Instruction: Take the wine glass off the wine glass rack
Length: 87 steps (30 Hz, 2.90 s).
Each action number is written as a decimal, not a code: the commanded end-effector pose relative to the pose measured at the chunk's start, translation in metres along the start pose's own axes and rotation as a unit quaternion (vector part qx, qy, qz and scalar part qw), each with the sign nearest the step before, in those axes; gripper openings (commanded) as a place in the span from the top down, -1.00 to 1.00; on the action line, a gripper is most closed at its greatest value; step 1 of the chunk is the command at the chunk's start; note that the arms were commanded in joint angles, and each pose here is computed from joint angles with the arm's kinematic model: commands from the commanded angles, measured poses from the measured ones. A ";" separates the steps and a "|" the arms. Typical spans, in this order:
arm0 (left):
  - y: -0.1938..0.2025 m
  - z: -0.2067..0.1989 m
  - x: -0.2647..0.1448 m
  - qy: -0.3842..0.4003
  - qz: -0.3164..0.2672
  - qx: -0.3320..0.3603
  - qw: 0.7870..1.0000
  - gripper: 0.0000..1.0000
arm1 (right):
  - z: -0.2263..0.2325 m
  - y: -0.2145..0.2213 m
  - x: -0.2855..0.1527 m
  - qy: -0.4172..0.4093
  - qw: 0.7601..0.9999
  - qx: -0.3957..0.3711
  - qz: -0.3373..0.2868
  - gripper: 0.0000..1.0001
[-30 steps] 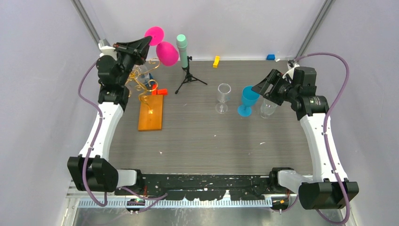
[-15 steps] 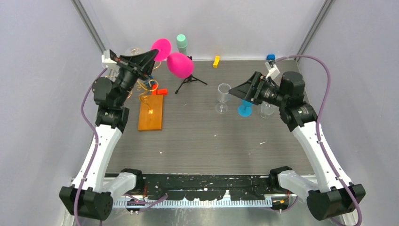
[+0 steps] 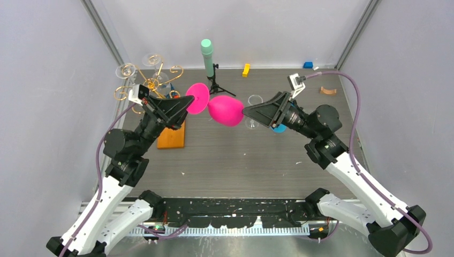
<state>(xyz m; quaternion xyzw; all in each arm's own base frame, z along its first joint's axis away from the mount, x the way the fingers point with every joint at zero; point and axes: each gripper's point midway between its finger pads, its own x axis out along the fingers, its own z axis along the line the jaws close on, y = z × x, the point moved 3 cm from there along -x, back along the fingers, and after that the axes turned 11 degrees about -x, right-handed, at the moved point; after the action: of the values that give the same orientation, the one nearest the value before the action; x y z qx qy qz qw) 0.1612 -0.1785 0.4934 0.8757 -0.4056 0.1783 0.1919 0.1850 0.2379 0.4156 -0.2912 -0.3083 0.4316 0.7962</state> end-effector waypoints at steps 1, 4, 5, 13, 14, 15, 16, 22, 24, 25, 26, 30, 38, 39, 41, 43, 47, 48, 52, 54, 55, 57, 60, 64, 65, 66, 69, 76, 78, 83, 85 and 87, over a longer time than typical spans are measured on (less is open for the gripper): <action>-0.001 0.000 -0.004 0.013 -0.015 0.001 1.000 1.00 | 0.029 -0.008 0.008 -0.087 0.995 0.006 -0.043 -0.64; -0.003 0.003 -0.003 0.011 -0.019 -0.007 1.000 1.00 | 0.040 -0.005 0.012 -0.127 0.991 0.014 -0.037 -0.62; -0.004 0.003 -0.003 0.011 -0.021 -0.008 1.000 1.00 | 0.046 -0.006 0.011 -0.146 0.989 0.010 -0.037 -0.61; -0.009 0.012 0.008 -0.004 -0.021 0.003 1.000 1.00 | 0.075 -0.012 -0.001 -0.257 0.963 0.059 -0.054 0.03; -0.008 0.014 0.009 -0.006 -0.017 0.012 1.000 1.00 | 0.076 -0.012 -0.002 -0.260 0.962 0.070 -0.051 0.11; -0.008 0.016 0.011 -0.012 -0.013 0.014 1.000 1.00 | 0.077 -0.012 -0.003 -0.264 0.961 0.071 -0.051 0.25; -0.007 0.019 0.011 -0.016 -0.008 0.014 1.000 1.00 | 0.078 -0.012 -0.003 -0.266 0.960 0.077 -0.049 0.32; -0.009 0.027 0.013 -0.030 -0.007 0.020 0.999 0.65 | 0.088 -0.019 -0.010 -0.287 0.952 0.081 -0.066 0.80; -0.009 0.029 0.012 -0.033 -0.007 0.034 0.999 0.14 | 0.087 -0.020 -0.011 -0.283 0.953 0.081 -0.071 0.96; -0.009 0.029 0.011 -0.034 -0.007 0.041 0.999 -0.18 | 0.087 -0.021 -0.010 -0.279 0.954 0.076 -0.074 0.98; -0.010 0.031 0.011 -0.038 -0.010 0.052 0.998 -0.41 | 0.083 -0.021 -0.007 -0.265 0.958 0.080 -0.074 0.99; -0.013 0.029 -0.002 -0.064 -0.034 0.142 0.987 -0.83 | 0.066 -0.016 0.003 -0.198 0.976 0.076 -0.057 0.99; -0.028 0.053 -0.065 -0.182 -0.088 0.275 0.940 -0.99 | -0.013 0.004 -0.012 0.126 0.991 -0.051 0.017 0.99; -0.031 0.056 -0.072 -0.193 -0.095 0.290 0.933 -0.99 | -0.032 0.014 -0.022 0.187 0.980 -0.050 0.041 0.99; -0.036 0.063 -0.086 -0.226 -0.101 0.318 0.915 -0.99 | -0.052 0.022 -0.038 0.260 0.960 -0.071 0.079 0.99; -0.040 0.068 -0.096 -0.251 -0.100 0.351 0.897 -0.99 | -0.068 0.031 -0.055 0.323 0.934 -0.085 0.125 0.99; -0.044 0.076 -0.103 -0.281 -0.085 0.390 0.873 -0.99 | -0.098 0.048 -0.091 0.431 0.867 -0.109 0.222 0.99; -0.046 0.078 -0.104 -0.290 -0.080 0.399 0.866 -0.99 | -0.103 0.048 -0.098 0.450 0.852 -0.121 0.237 0.99; -0.050 0.090 -0.108 -0.330 -0.059 0.418 0.845 -0.99 | -0.142 0.050 -0.143 0.586 0.739 -0.155 0.295 0.99; -0.053 0.093 -0.107 -0.337 -0.053 0.429 0.836 -0.99 | -0.154 0.051 -0.158 0.616 0.707 -0.149 0.314 0.99; -0.054 0.094 -0.107 -0.340 -0.053 0.433 0.833 -0.99 | -0.159 0.054 -0.164 0.622 0.699 -0.145 0.321 0.99; -0.057 0.095 -0.105 -0.343 -0.052 0.441 0.828 -0.99 | -0.170 0.051 -0.175 0.636 0.694 -0.124 0.314 0.99; -0.058 0.095 -0.100 -0.340 -0.047 0.450 0.824 -0.99 | -0.186 0.042 -0.189 0.655 0.690 -0.086 0.296 0.99; -0.062 0.096 -0.091 -0.336 -0.051 0.452 0.825 -0.99 | -0.203 0.041 -0.196 0.668 0.677 -0.061 0.303 0.99; -0.063 0.097 -0.089 -0.336 -0.051 0.451 0.825 -0.99 | -0.205 0.041 -0.196 0.671 0.674 -0.058 0.302 0.99; -0.064 0.098 -0.087 -0.336 -0.052 0.450 0.826 -0.99 | -0.210 0.041 -0.197 0.676 0.669 -0.055 0.303 0.99; -0.065 0.097 -0.080 -0.339 -0.052 0.448 0.826 -0.99 | -0.217 0.047 -0.197 0.680 0.663 -0.037 0.311 0.94; -0.074 0.091 -0.078 -0.373 -0.071 0.455 0.806 -0.99 | -0.235 0.062 -0.198 0.688 0.648 -0.013 0.327 0.88; -0.076 0.089 -0.081 -0.385 -0.074 0.458 0.798 -0.99 | -0.238 0.061 -0.202 0.699 0.636 -0.017 0.326 0.87; -0.078 0.082 -0.084 -0.385 -0.086 0.468 0.791 -0.99 | -0.239 0.051 -0.202 0.711 0.630 -0.029 0.311 0.68; -0.079 0.077 -0.083 -0.375 -0.096 0.475 0.791 -0.99 | -0.236 0.048 -0.200 0.709 0.633 -0.030 0.309 0.60; -0.086 0.066 -0.085 -0.372 -0.129 0.483 0.782 -0.99 | -0.234 0.044 -0.200 0.710 0.635 -0.034 0.304 0.47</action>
<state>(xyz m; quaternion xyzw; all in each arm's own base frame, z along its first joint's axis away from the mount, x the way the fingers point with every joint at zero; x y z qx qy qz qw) 0.1857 -0.1220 0.3583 0.8859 -0.2470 -0.0336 -0.3912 0.2420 0.0444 0.1736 -0.6029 0.4447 0.3249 0.5772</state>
